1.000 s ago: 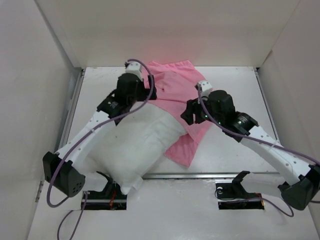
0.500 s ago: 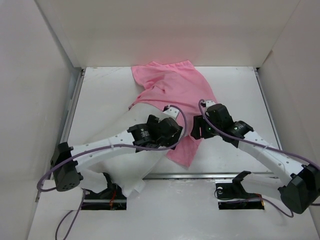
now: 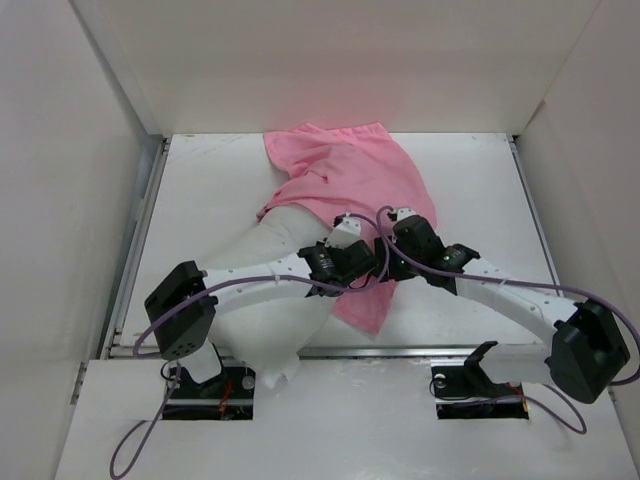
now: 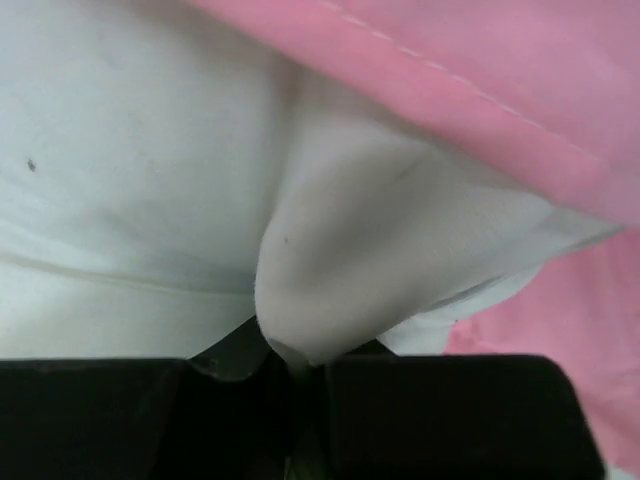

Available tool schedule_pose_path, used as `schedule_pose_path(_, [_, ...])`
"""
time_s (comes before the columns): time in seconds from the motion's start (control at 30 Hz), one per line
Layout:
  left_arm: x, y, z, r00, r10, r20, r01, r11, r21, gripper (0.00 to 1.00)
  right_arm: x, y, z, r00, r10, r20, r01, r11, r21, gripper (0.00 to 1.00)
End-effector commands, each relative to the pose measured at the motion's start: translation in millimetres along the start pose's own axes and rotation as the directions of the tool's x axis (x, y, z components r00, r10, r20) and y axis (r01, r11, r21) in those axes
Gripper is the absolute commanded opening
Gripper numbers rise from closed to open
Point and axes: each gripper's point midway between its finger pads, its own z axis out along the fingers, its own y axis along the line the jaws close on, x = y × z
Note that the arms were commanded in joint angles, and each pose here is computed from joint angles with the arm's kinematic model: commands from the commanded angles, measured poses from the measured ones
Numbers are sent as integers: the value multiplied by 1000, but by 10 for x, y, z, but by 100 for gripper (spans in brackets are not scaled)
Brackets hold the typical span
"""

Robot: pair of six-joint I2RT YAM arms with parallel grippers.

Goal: Put the pillow into the pillowcase

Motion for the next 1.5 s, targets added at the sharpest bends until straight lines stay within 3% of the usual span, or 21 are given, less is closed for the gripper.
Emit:
schedule_pose_path(0.0, [-11,44,123,999,-44,-26,44,999,-12,0,-245,37,105,995,23,100,-23,1000,8,65])
schedule_pose_path(0.2, [-593,41,-125,989,-91,119,85,995,61,0,-508,83,256,988,-36,147,32,999,27,65])
schedule_pose_path(0.27, [-894,18,-264,974,-128,185,112,989,94,0,-682,118,240,982,-44,186,38,999,34,53])
schedule_pose_path(0.33, [-1160,14,-393,961,-130,242,105,988,114,0,-886,111,146,973,-40,228,26,997,68,31])
schedule_pose_path(0.37, [-1270,40,-423,955,-133,264,105,988,117,0,-975,113,62,967,-37,253,19,997,75,12])
schedule_pose_path(0.4, [-1394,61,-420,947,-148,285,118,986,120,0,-1037,100,-29,963,-36,267,13,996,88,5])
schedule_pose_path(0.43, [-1479,63,-424,946,-134,295,101,987,126,0,-1129,83,-133,955,-47,294,17,994,105,0])
schedule_pose_path(0.53, [-1850,125,-418,920,-187,344,144,979,146,0,-1445,165,-594,921,-55,385,25,996,81,0])
schedule_pose_path(0.63, [-2293,65,-446,887,-241,394,152,958,243,0,-1664,479,-927,889,-107,444,143,989,-48,0])
schedule_pose_path(0.67, [-2416,41,-462,874,-257,412,153,951,268,0,-1645,725,-1012,888,-137,439,229,960,-163,0])
schedule_pose_path(0.8, [-2999,37,-617,807,-352,475,195,917,349,0,-1762,1216,-1326,828,-266,494,462,823,-331,0])
schedule_pose_path(0.93, [-3418,176,-723,719,-491,493,269,849,454,0,-1343,1437,-1161,820,-396,413,567,654,-500,0])
schedule_pose_path(1.03, [-3571,322,-670,663,-585,468,341,792,507,0,-1038,1520,-1103,771,-477,422,633,500,-591,0])
schedule_pose_path(1.07, [-3544,316,-618,669,-589,452,345,786,514,0,-1064,1486,-1069,764,-486,425,643,514,-567,0])
schedule_pose_path(1.17, [-3408,239,-483,692,-586,422,336,779,530,0,-1270,1271,-882,802,-446,398,595,659,-460,0])
schedule_pose_path(1.33, [-3081,253,-342,725,-567,392,350,792,500,0,-1573,1028,-844,847,-297,442,486,769,-415,3])
schedule_pose_path(1.47, [-2867,212,-228,751,-554,359,353,797,490,0,-1629,865,-565,899,-235,370,384,829,-407,3])
